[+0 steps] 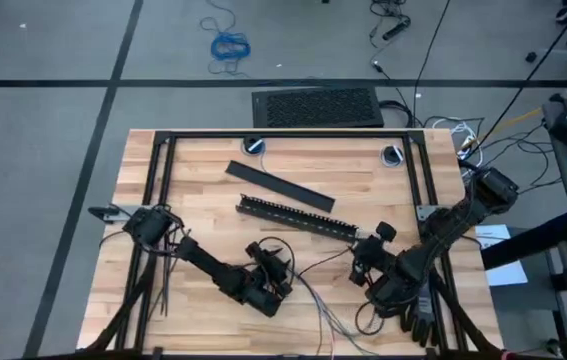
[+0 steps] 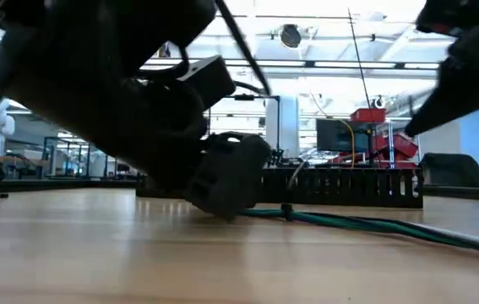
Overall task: Ziptie cables
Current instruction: Wrap the cable wires with the black zip tie
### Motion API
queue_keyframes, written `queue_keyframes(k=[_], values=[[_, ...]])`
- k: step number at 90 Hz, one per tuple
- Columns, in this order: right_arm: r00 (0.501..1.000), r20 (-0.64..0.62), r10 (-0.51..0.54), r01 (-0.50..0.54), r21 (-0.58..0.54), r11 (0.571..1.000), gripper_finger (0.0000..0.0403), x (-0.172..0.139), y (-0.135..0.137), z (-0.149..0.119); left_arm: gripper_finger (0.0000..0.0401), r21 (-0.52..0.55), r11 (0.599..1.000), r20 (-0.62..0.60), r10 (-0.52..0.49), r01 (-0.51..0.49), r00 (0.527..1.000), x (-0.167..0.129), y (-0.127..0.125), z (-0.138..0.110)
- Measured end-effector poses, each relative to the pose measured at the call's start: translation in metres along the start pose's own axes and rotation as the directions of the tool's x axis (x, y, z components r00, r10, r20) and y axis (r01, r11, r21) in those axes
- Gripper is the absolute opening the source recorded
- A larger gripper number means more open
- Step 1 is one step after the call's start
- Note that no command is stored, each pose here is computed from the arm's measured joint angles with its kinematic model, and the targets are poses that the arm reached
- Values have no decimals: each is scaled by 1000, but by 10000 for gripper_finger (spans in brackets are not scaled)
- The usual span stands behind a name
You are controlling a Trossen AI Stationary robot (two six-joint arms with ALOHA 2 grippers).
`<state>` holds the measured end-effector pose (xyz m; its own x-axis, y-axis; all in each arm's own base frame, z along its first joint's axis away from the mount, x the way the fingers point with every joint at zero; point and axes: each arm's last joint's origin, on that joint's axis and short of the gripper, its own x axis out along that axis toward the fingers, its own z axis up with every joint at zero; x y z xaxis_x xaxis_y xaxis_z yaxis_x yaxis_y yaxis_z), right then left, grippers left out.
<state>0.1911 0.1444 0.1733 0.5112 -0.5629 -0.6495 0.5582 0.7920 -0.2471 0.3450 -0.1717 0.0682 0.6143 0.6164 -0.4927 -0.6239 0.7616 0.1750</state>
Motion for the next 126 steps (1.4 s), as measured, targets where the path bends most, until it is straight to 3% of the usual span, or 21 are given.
queue_keyframes(k=[14,25,45,65,79,95,105,118,126], values=[[996,-20,-90,90,-35,995,134,-8,-13,-9,191,-54,998,-30,42,-44,999,-6,6,-10],[997,-5,-78,78,-7,997,128,-13,-13,-13,191,-100,994,-29,36,-39,999,-13,4,-14],[972,142,189,-189,-13,982,116,-29,22,-14,191,-204,979,-22,0,-4,1000,-31,0,-22],[901,222,373,-374,-42,927,106,-34,50,4,191,-140,990,53,-8,15,999,-65,-1,-16],[878,193,437,-438,-41,898,101,-12,72,7,191,-117,993,191,1,22,982,-85,-1,-5],[854,195,483,-490,-13,872,86,19,104,-8,191,-78,997,263,0,21,965,-99,0,3],[818,203,538,-549,-3,836,73,27,118,-17,191,-45,999,285,5,8,959,-102,1,6],[764,118,635,-642,39,765,56,38,128,-25,191,-54,998,287,28,-13,958,-96,3,10],[777,87,624,-630,82,772,46,45,129,-30,191,-74,997,246,36,-18,969,-83,3,12]])
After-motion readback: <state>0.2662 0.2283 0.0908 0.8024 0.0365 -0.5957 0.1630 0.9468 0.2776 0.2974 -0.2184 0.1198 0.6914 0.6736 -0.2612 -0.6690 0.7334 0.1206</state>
